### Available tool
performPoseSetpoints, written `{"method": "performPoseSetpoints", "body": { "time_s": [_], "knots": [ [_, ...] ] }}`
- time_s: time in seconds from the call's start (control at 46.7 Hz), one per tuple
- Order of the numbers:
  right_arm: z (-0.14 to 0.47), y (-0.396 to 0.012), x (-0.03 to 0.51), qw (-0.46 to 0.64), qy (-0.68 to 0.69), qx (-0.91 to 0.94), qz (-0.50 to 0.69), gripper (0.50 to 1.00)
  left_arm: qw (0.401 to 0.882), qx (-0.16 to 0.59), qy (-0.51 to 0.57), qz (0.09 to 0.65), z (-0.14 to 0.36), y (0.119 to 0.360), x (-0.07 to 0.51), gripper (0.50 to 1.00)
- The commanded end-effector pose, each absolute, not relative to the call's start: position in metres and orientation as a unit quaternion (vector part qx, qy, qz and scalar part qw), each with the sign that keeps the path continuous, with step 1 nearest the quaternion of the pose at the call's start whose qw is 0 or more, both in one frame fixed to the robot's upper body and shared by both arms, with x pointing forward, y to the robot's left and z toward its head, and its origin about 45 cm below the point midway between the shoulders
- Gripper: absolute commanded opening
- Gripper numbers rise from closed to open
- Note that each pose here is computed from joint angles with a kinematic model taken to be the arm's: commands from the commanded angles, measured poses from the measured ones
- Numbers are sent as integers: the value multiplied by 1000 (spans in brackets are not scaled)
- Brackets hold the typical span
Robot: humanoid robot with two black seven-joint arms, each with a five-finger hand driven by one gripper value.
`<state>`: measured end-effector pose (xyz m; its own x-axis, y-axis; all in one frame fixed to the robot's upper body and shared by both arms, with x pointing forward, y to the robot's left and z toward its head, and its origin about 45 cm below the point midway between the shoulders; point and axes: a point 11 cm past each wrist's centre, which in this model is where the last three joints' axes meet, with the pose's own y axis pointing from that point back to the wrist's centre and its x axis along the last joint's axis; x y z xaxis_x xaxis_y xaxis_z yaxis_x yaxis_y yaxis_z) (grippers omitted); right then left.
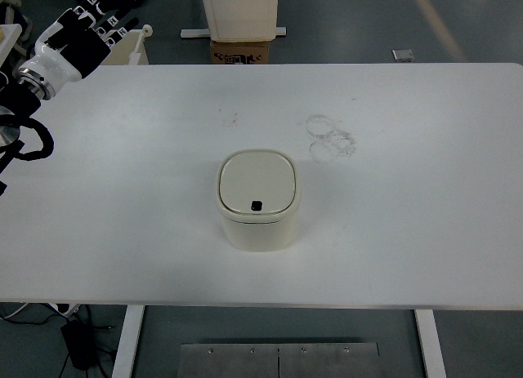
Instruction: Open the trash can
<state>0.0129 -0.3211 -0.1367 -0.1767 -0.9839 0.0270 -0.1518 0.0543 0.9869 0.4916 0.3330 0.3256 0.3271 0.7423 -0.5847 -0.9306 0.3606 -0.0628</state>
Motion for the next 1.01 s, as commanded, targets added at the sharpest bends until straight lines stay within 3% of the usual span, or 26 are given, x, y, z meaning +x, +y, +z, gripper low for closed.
{"method": "performPoseSetpoints", "body": {
  "time_s": [0.0,0.321,0.578,0.985],
  "knots": [
    [-137,-321,13,424,-590,482,-491,993,801,-188,217,526,339,335,489,1000],
    [-137,-321,13,424,-590,482,-491,993,846,-122,143,499,401,344,471,1000],
    [-137,-321,13,424,-590,482,-491,993,888,-33,88,450,419,303,462,1000],
    [-137,-321,13,424,-590,482,-491,993,931,83,2,355,433,265,425,1000]
  ]
}}
